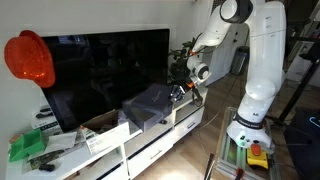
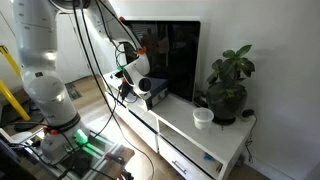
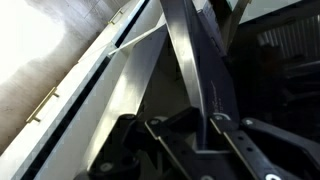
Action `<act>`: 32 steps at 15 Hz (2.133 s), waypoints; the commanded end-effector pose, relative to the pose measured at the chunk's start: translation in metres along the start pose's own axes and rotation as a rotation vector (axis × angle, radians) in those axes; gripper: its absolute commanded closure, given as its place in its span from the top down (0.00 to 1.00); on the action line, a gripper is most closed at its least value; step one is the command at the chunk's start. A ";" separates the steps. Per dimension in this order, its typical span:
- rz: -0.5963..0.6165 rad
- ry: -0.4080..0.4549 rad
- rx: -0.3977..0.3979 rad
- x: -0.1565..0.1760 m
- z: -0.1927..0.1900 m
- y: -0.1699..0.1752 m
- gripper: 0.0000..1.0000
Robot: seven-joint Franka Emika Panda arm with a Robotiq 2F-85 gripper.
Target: Put the sunglasses in the box then place the lid on the box
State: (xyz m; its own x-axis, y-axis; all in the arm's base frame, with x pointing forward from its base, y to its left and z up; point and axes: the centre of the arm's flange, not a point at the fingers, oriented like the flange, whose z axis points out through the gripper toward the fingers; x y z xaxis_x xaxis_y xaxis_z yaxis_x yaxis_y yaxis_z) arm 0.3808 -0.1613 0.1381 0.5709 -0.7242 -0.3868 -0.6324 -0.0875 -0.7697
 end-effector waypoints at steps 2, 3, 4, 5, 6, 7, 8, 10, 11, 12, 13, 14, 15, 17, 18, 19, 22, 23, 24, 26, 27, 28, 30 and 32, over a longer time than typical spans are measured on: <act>-0.079 0.034 0.086 0.012 0.025 -0.003 0.01; -0.072 0.039 0.098 0.014 0.028 -0.004 0.01; -0.062 0.047 0.103 0.016 0.030 -0.004 0.01; -0.036 0.046 0.106 0.018 0.033 -0.002 0.01; -0.012 0.054 0.103 0.019 0.036 0.000 0.01; 0.002 0.050 0.109 0.019 0.040 0.002 0.01; 0.012 0.053 0.115 0.020 0.043 0.005 0.01; 0.036 0.041 0.135 0.020 0.050 0.007 0.01; 0.049 0.028 0.147 0.020 0.053 0.007 0.01; 0.055 0.020 0.155 0.019 0.057 0.007 0.01; 0.053 0.013 0.155 0.019 0.060 0.008 0.01; 0.056 0.018 0.152 0.020 0.063 0.009 0.01; 0.062 0.019 0.149 0.021 0.066 0.010 0.01; 0.051 0.024 0.130 0.021 0.072 0.011 0.01; 0.045 0.029 0.117 0.021 0.074 0.012 0.01; 0.045 0.031 0.114 0.021 0.077 0.011 0.01; 0.054 0.050 0.107 0.022 0.084 0.008 0.01; 0.057 0.062 0.097 0.022 0.087 0.009 0.01; 0.053 0.077 0.086 0.023 0.089 0.009 0.01; 0.058 0.088 0.060 0.023 0.092 0.009 0.01; 0.057 0.098 0.046 0.023 0.092 0.009 0.01; 0.056 0.098 0.037 0.022 0.093 0.008 0.01; 0.052 0.102 0.024 0.020 0.094 0.007 0.01; 0.051 0.103 0.022 0.019 0.094 0.005 0.01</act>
State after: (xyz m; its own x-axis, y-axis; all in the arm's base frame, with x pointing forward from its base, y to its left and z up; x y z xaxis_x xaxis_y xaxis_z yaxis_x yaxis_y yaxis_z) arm 0.4328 -0.1164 0.0800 0.5064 -0.7776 -0.3727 -0.6300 -0.0385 -0.7757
